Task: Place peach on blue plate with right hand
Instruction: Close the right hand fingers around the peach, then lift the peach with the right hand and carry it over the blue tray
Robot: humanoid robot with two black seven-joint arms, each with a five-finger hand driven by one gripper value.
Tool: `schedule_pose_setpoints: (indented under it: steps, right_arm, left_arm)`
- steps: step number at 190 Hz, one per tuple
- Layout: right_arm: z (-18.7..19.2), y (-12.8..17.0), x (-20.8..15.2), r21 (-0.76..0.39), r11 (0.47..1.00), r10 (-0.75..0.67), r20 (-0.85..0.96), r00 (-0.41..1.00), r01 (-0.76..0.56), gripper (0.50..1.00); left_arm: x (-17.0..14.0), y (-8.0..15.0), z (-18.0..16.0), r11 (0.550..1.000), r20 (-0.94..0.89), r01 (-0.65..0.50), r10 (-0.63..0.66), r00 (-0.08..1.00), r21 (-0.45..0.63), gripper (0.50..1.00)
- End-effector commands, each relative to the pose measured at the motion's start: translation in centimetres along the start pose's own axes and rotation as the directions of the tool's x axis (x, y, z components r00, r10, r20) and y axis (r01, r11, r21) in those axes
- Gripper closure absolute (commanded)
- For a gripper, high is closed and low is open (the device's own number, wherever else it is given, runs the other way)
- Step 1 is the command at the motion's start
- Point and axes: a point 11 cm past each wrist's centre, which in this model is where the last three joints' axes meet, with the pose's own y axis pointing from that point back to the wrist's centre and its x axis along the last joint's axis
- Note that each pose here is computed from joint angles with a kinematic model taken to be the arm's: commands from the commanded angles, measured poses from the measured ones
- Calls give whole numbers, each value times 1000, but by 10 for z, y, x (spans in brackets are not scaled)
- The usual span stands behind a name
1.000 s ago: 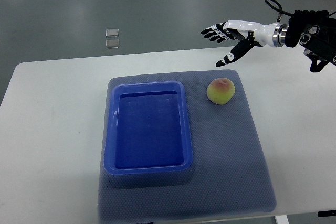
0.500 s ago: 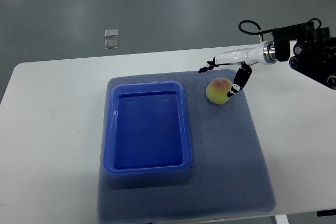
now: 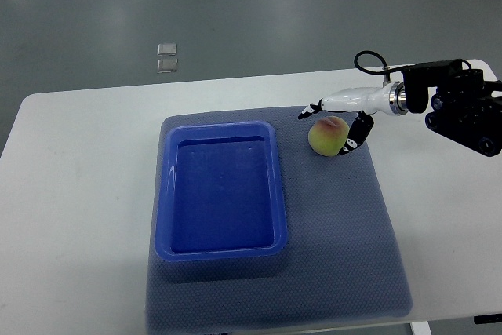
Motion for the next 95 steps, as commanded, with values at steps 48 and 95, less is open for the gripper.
schedule_pose_setpoints:
  steps: [48,95]
  right_arm:
    - [6,-5,-5,-36,999,-18,-42,999,17,601]
    - [1,-17,-7,-37,999,-21,-56,998,19,664]
  left_arm:
    - [0,0,0,1000,-1,0,0,1000,0,500]
    - [0,0,0,1000,-1,0,0,1000,-2,500]
